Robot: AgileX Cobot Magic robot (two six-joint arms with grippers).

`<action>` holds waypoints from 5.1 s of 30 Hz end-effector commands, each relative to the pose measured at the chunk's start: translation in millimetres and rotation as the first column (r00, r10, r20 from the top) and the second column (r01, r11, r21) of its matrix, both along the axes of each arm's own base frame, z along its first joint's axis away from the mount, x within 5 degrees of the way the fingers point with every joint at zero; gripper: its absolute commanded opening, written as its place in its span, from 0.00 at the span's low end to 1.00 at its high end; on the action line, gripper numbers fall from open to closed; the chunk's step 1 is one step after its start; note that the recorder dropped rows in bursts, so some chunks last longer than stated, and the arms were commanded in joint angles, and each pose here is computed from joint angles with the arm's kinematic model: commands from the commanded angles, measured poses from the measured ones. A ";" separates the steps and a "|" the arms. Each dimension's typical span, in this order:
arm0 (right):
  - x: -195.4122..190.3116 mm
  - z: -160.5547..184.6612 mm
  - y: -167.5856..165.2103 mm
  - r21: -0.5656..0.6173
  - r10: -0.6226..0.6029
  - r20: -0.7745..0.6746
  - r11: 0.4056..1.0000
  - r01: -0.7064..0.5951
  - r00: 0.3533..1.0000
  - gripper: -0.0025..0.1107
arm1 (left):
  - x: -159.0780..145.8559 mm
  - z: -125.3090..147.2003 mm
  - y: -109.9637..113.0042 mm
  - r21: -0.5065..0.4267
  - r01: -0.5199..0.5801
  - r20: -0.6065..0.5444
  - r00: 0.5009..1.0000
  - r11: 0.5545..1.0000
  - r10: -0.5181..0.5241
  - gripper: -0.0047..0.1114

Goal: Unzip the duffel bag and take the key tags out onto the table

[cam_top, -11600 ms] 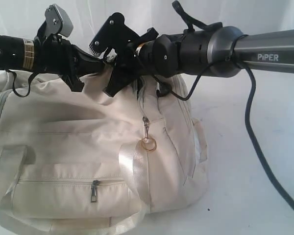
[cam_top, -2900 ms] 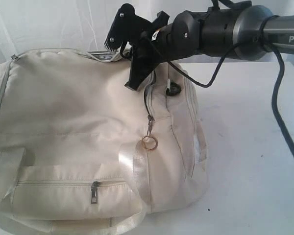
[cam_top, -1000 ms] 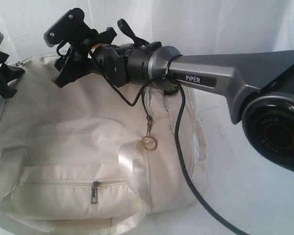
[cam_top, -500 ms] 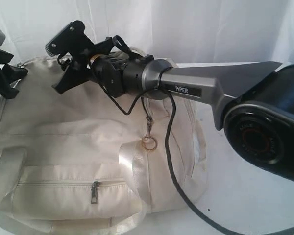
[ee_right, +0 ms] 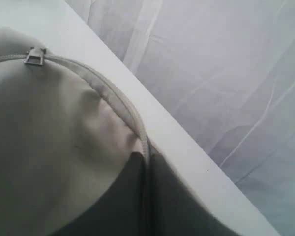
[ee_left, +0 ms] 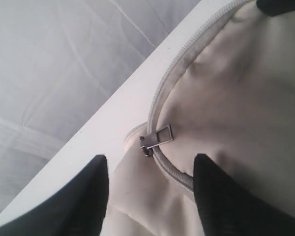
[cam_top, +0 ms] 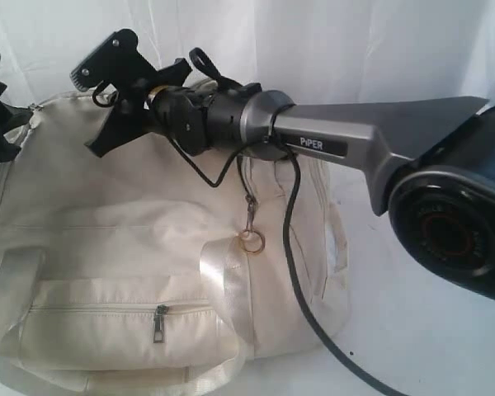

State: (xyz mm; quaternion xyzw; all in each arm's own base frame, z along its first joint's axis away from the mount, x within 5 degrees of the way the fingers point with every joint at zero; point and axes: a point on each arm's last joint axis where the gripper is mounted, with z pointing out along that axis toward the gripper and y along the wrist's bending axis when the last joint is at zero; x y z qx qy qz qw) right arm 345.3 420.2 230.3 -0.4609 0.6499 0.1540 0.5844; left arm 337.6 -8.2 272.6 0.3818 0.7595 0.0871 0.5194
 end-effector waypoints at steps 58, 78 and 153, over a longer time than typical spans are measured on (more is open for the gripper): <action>0.2 27.7 -11.7 -0.027 0.007 0.019 1.000 -0.007 1.000 0.02 | 9.2 -6.9 -3.1 0.081 -0.093 0.032 0.995 0.992 0.091 0.04; 12.6 39.1 -19.1 0.068 -0.044 0.107 0.997 0.037 0.993 0.02 | -41.3 24.5 -11.3 -0.437 -0.259 -0.127 0.966 0.861 0.226 0.04; 20.2 38.3 -26.2 0.067 -0.064 0.094 0.996 0.058 0.994 0.02 | 25.4 -5.7 -6.6 0.284 0.052 0.065 0.995 0.957 -0.074 0.48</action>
